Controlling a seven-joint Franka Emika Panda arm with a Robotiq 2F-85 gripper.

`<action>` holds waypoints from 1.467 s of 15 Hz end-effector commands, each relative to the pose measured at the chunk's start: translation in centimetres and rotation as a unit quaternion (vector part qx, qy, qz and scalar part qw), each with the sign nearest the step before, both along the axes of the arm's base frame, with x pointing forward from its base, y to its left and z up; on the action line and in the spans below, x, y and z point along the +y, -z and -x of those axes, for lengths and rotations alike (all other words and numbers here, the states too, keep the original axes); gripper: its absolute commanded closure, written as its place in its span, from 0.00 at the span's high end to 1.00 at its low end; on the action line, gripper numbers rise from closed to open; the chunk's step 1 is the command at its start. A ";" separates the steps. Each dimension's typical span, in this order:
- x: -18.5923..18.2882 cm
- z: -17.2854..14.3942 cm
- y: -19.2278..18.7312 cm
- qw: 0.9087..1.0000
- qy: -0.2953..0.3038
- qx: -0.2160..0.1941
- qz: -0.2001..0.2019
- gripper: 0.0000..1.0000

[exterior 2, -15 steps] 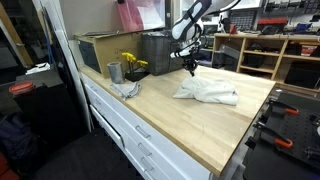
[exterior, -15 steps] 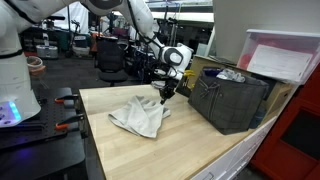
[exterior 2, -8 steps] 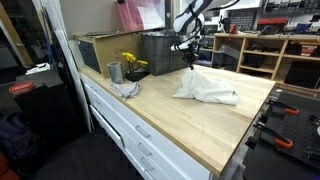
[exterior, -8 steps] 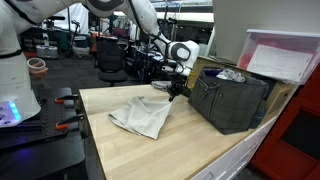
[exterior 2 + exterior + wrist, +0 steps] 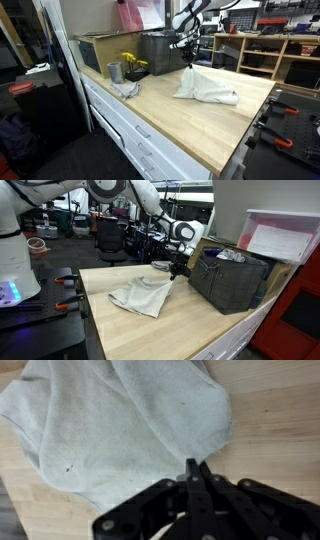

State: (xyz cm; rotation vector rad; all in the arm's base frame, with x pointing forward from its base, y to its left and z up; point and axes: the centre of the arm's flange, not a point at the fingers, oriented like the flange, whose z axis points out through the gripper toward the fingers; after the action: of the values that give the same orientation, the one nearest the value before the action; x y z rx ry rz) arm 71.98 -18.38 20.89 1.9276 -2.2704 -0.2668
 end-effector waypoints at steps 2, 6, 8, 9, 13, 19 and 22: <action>-0.6 -1.2 -0.5 1.000 0.010 -0.006 -0.016 0.41; -1.2 2.0 -0.2 0.999 -0.018 0.016 0.043 0.72; -1.9 4.3 0.0 0.996 -0.043 0.038 0.070 0.87; -2.4 5.3 0.2 0.994 -0.055 0.052 0.082 0.94; -4.3 9.7 1.6 0.984 -0.097 0.111 0.098 1.00; -7.3 16.6 1.5 0.978 -0.133 0.140 0.080 1.00; -6.8 19.9 1.0 0.974 -0.184 0.128 0.017 1.00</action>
State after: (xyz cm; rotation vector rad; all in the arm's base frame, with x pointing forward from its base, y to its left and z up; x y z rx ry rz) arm 57.48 -26.38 17.53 1.9468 -1.7581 -0.3256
